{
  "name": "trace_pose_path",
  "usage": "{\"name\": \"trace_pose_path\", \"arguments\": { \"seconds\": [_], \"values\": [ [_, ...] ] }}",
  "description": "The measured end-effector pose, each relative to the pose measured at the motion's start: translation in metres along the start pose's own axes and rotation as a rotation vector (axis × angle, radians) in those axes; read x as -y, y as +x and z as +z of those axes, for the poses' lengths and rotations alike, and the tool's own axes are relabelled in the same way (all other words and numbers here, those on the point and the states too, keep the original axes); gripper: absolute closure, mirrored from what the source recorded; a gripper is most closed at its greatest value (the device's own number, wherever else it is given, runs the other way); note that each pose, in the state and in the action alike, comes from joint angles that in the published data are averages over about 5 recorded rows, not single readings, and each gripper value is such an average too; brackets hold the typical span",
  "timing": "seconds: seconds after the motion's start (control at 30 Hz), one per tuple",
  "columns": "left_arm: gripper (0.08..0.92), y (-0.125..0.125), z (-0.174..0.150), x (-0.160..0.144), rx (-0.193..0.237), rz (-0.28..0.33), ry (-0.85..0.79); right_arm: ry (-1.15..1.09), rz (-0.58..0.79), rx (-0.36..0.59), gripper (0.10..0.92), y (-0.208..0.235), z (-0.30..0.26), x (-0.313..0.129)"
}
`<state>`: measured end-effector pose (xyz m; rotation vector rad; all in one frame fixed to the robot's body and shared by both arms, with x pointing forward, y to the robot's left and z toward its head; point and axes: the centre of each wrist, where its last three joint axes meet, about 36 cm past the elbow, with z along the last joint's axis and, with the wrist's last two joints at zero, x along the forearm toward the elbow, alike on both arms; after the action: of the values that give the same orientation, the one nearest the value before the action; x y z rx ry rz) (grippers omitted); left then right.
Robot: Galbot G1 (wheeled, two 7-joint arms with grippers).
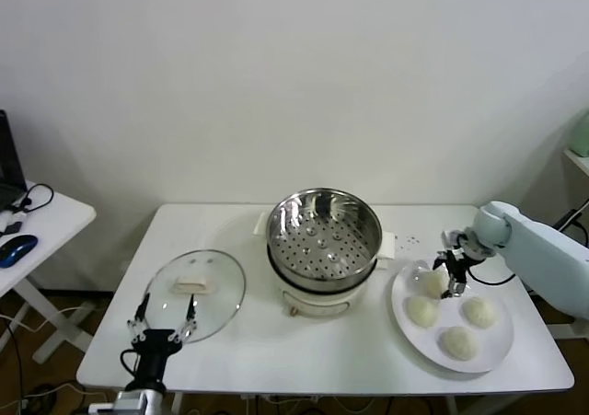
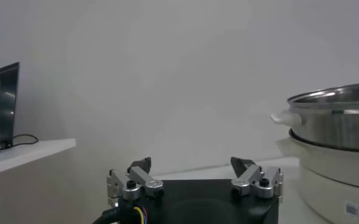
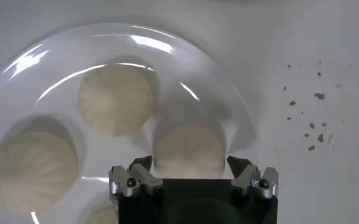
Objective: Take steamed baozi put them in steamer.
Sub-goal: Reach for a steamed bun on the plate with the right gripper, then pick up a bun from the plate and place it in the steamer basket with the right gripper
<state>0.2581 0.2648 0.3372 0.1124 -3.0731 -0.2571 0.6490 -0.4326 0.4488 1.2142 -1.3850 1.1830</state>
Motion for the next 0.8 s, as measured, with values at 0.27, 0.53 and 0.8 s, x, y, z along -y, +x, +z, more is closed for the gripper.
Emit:
{"name": "trace_pose_path", "arguments": {
  "seconds": [0.27, 0.53, 0.8],
  "values": [
    [0.177, 0.0, 0.0, 0.001, 0.0, -0.002, 0.002, 0.001, 0.002, 0.006, 0.332, 0.004, 0.001, 0.0],
    [0.177, 0.001, -0.003, 0.0, 0.003, -0.004, 0.001, 0.028, 0.022, 0.03, 0.333, 0.03, -0.006, 0.009],
    [0.177, 0.0, -0.004, 0.001, 0.003, -0.003, 0.005, 0.157, 0.098, 0.053, 0.335, 0.1, -0.047, 0.043]
  ]
}}
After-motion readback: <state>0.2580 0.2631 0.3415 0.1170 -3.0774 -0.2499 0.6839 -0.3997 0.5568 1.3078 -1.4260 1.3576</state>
